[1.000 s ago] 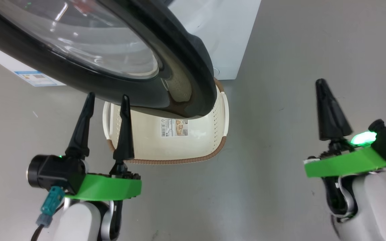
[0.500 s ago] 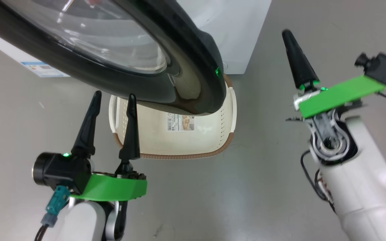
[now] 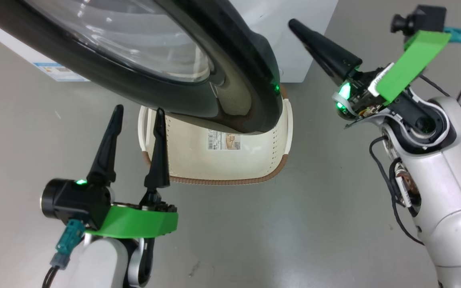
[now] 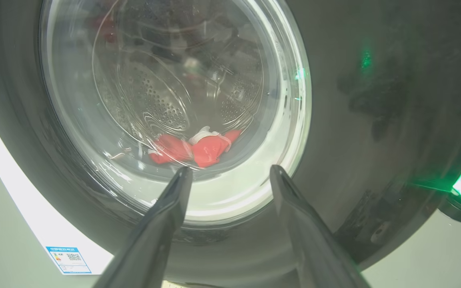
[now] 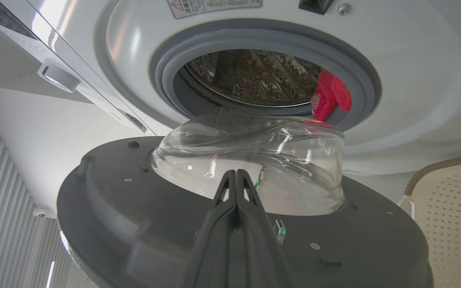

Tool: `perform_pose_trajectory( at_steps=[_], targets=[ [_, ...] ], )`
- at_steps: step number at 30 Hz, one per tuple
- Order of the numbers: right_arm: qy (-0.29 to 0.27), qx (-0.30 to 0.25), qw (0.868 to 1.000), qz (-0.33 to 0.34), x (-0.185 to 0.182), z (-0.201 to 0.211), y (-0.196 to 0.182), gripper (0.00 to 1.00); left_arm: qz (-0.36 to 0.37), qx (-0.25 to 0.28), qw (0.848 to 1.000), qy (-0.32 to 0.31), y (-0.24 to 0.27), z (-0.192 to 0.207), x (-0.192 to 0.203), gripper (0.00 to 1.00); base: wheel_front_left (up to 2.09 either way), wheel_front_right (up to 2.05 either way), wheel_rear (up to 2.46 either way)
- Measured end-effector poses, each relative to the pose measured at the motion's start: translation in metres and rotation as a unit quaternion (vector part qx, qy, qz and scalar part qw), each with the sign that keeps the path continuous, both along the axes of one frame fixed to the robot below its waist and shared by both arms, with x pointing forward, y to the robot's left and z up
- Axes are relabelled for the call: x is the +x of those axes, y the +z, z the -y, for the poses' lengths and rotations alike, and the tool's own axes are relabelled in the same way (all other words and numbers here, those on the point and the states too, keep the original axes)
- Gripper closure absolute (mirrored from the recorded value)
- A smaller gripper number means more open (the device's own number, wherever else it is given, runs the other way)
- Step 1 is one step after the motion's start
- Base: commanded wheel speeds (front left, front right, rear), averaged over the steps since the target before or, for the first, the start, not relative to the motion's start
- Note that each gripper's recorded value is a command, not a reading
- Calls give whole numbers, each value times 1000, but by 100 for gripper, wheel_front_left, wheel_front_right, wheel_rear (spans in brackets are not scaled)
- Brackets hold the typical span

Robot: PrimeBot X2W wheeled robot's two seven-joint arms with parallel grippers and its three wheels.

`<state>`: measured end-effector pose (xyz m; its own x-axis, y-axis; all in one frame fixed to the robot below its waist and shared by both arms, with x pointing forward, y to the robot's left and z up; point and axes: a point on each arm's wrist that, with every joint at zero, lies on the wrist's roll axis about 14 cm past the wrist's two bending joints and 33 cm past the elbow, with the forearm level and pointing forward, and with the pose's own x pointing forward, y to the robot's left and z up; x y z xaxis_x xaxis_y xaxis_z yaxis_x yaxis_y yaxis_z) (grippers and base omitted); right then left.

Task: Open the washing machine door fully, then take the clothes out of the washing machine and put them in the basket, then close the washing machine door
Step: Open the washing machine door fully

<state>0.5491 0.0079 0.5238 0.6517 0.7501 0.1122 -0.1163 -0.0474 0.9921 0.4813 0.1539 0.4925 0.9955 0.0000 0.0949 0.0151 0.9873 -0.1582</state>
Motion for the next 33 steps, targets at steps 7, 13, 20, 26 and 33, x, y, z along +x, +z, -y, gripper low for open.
perform_pose_trajectory(
  at_steps=[7, 13, 20, 26, 33],
  targets=[
    [83, 8, 996, 9, -10, -22, 6, 100, -4, -1, 1000, 1, -4, -2, 1, 0, 0, 0, 0],
    [119, 4, 993, 14, -13, -37, 6, 100, -7, 0, 1000, 7, -5, -7, 0, 0, 0, 0, 0],
    [137, 9, 990, 21, -18, -46, 14, 100, 2, 3, 1000, 22, 5, -16, -4, 0, 0, 0, 0],
    [150, 11, 988, 17, -32, -51, 15, 100, 11, 4, 999, 33, 17, -24, -12, 0, 0, 0, 0],
    [171, 13, 985, 6, -57, -61, 13, 100, 12, 4, 999, 52, 24, -35, -31, 0, 0, 0, 0]
  ],
)
